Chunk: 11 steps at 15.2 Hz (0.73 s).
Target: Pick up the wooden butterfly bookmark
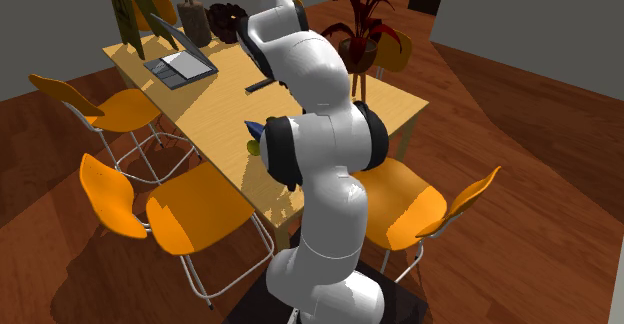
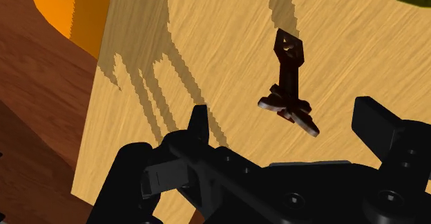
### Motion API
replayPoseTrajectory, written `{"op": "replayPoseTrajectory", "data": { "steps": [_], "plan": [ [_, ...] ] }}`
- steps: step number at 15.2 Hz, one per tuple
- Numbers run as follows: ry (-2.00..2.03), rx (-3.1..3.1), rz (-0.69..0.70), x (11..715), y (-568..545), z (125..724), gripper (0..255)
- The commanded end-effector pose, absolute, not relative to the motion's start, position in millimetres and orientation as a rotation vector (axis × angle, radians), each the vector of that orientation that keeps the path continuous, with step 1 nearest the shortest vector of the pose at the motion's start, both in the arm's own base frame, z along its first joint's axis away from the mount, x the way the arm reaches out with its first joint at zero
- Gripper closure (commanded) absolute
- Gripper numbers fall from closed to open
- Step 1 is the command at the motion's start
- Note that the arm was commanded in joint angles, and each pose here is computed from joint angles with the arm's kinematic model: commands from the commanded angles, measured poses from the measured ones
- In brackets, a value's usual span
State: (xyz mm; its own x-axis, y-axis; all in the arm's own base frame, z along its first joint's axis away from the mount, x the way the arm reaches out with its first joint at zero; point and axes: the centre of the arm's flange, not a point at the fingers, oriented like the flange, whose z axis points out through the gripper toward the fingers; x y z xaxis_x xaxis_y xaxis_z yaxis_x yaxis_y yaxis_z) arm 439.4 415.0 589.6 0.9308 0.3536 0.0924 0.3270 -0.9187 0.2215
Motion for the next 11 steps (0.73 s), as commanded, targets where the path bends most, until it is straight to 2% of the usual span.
{"op": "replayPoseTrajectory", "data": {
  "steps": [1,4,5,11],
  "plan": [
    [0.514,2.886,0.194,438.7,416.6,579.8,0],
    [0.514,2.886,0.194,438.7,416.6,571.4,0],
    [0.514,2.886,0.194,438.3,416.3,571.7,255],
    [0.514,2.886,0.194,438.5,416.3,571.6,255]
  ]
}}
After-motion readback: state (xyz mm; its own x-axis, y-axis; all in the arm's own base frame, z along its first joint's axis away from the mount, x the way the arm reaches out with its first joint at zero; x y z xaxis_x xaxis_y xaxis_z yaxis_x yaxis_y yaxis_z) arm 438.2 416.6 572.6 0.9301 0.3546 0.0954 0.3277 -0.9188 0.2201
